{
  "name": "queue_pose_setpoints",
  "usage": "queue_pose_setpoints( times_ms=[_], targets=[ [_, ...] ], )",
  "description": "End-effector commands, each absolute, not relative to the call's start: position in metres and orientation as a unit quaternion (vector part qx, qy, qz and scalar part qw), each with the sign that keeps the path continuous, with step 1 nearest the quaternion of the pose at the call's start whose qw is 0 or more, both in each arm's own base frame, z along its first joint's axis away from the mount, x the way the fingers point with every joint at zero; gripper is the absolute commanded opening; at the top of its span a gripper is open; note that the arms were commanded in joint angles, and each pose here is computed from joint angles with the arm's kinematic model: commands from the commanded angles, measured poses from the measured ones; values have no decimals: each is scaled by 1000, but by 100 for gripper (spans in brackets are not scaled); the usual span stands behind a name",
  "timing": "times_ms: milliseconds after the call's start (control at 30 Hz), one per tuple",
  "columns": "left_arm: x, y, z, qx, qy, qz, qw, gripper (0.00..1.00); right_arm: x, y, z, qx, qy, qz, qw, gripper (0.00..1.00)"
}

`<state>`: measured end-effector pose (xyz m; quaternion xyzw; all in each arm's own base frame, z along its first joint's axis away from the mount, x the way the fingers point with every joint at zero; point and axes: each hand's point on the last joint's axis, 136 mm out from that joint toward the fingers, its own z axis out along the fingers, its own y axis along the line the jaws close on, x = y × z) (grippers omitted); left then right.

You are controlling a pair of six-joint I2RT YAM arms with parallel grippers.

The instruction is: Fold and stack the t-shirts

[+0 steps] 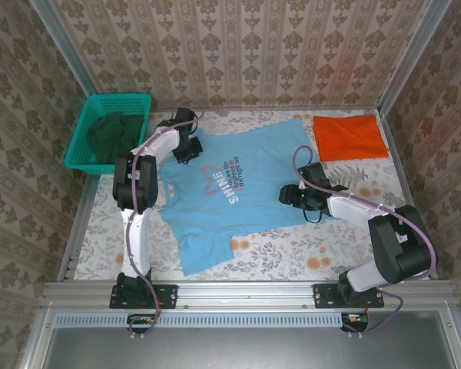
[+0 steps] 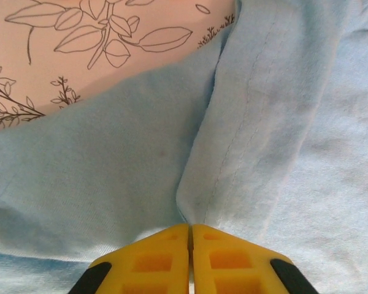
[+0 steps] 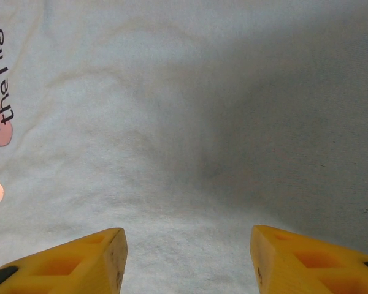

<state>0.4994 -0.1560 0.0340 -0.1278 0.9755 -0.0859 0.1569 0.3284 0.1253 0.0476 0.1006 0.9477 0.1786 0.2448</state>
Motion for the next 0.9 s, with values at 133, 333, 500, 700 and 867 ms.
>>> queue_pose_setpoints(
  times_ms=[133, 333, 500, 700, 867],
  targets=[
    [502, -153, 39, -106, 979, -65, 161, 0, 331, 112, 50, 123, 948, 145, 256, 56],
    [523, -134, 79, -78, 969, -30, 231, 0, 328, 83, 38, 189, 943, 123, 244, 55],
    [545, -108, 107, -64, 959, 12, 277, 0, 325, 71, 25, 229, 939, 131, 221, 55],
    [573, -80, 121, -62, 949, 25, 309, 0, 325, 68, 19, 242, 936, 137, 214, 55],
    [603, -58, 126, -48, 940, 52, 334, 0, 326, 66, 16, 248, 935, 141, 212, 55]
  ],
)
